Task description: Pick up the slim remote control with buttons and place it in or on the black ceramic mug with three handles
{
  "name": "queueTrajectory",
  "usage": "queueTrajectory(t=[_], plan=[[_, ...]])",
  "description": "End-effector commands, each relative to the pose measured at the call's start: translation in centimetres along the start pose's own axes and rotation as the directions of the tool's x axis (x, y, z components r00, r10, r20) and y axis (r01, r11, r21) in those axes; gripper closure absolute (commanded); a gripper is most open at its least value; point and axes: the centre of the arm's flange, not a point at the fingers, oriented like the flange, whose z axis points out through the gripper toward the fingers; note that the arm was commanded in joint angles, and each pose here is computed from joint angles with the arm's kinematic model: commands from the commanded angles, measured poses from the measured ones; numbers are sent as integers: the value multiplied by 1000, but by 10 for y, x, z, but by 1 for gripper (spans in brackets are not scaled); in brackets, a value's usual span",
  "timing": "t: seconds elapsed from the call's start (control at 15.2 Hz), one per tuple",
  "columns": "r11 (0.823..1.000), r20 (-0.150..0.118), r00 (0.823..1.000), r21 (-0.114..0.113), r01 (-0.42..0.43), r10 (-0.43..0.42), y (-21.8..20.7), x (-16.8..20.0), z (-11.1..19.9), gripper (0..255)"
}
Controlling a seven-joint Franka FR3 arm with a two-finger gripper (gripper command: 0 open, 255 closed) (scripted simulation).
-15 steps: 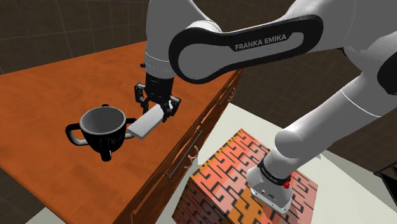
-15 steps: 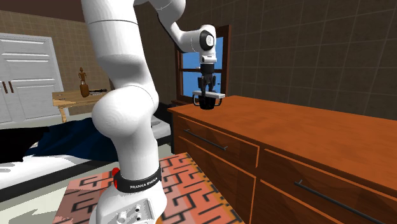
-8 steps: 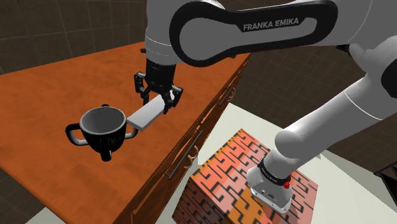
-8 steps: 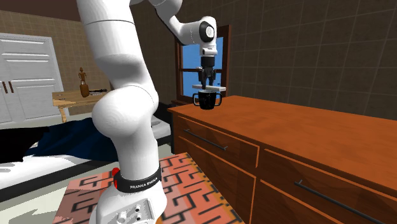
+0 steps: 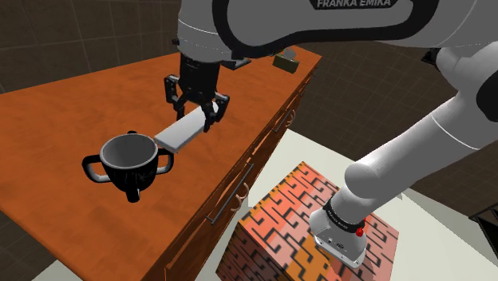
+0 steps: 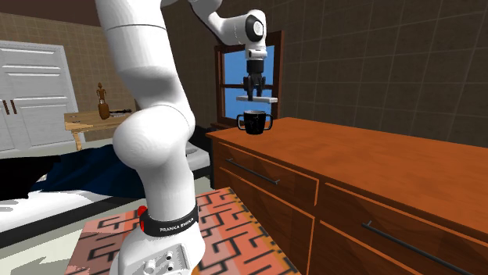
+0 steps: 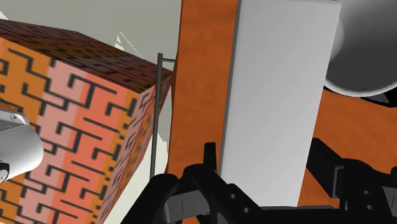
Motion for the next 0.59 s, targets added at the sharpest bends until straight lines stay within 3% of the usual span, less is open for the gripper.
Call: queueTrajectory(t=[0.0, 0.53], plan=[[1000, -1, 1000, 0, -2, 2, -16, -11, -2, 255], [1000, -1, 1000, 0, -2, 2, -102, -72, -4, 255]])
